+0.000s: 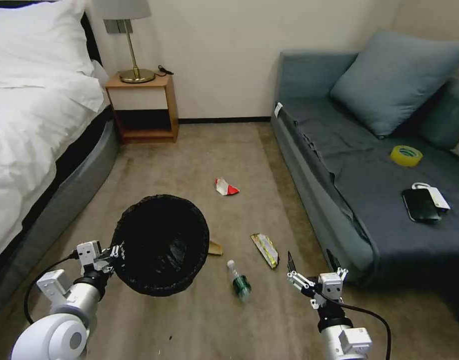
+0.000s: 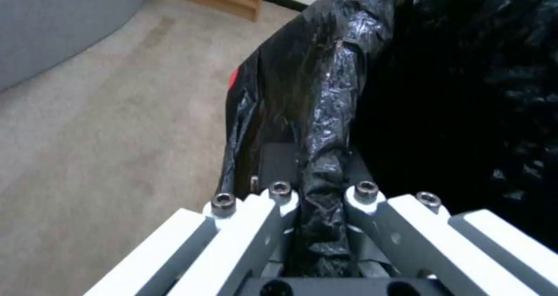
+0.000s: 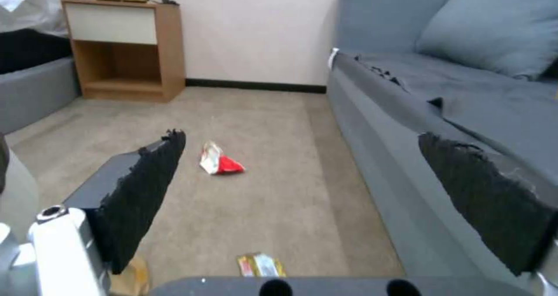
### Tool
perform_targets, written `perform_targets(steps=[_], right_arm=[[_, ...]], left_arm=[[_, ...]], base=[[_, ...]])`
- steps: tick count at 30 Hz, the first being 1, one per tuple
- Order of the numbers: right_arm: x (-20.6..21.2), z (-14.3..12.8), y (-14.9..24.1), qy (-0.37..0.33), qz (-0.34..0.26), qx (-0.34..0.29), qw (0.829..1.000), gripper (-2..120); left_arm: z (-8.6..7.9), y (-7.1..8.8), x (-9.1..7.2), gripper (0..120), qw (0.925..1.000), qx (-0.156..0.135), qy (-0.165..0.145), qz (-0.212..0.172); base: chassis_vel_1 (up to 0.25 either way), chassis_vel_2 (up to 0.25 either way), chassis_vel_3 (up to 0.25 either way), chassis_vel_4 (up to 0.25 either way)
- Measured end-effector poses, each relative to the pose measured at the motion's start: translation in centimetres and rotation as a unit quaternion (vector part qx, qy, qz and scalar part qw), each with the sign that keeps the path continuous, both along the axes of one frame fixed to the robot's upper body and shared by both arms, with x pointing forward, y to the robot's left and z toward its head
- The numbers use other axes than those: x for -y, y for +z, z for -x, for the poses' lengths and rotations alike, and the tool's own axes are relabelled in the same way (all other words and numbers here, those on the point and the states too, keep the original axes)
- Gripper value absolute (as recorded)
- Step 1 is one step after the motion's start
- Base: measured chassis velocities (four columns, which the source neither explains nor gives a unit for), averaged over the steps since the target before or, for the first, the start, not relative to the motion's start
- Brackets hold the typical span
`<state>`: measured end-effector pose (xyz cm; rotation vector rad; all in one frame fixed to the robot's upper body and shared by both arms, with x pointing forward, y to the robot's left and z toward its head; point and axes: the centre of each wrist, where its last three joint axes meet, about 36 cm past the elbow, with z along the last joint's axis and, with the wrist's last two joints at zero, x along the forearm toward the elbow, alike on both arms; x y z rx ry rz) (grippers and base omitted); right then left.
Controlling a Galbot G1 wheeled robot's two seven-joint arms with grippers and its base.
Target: Pick up the trash bin, then pick up the garbage on the floor and place it into the trash bin.
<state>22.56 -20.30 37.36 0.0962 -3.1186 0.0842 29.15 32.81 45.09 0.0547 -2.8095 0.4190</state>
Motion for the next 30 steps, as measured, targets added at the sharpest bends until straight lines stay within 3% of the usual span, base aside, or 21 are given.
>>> perform_targets(steps=[8,18,21,30], right_arm=[[-0.8,-0.4,-0.4,0.005,-0.016,-0.003,1.000,100],[-1.9,-1.1,-1.4,0.055,-0.045,-0.095,0.993,100],[-2.9,-2.9,-2.4,0.083,-0.055,-0.141,0.985,100],[-3.7,-6.7,-4.2,0.114,-0.066,-0.195,0.972,100]], left_arm=[[-0.5,0.0,-0.6,4,1.0000,0.000,0.001,-0.003],[-1.9,-0.3,-0.5,4,0.9998,-0.003,-0.016,-0.007],[-2.3,0.1,-1.4,4,0.9999,-0.003,-0.007,-0.014],[-2.3,0.5,-3.1,4,0.9994,-0.004,0.016,-0.030]], base=[[-0.068,0.055,0.059,-0.071],[0.000,0.000,0.000,0.000],[0.000,0.000,0.000,0.000],[0.000,0.000,0.000,0.000]])
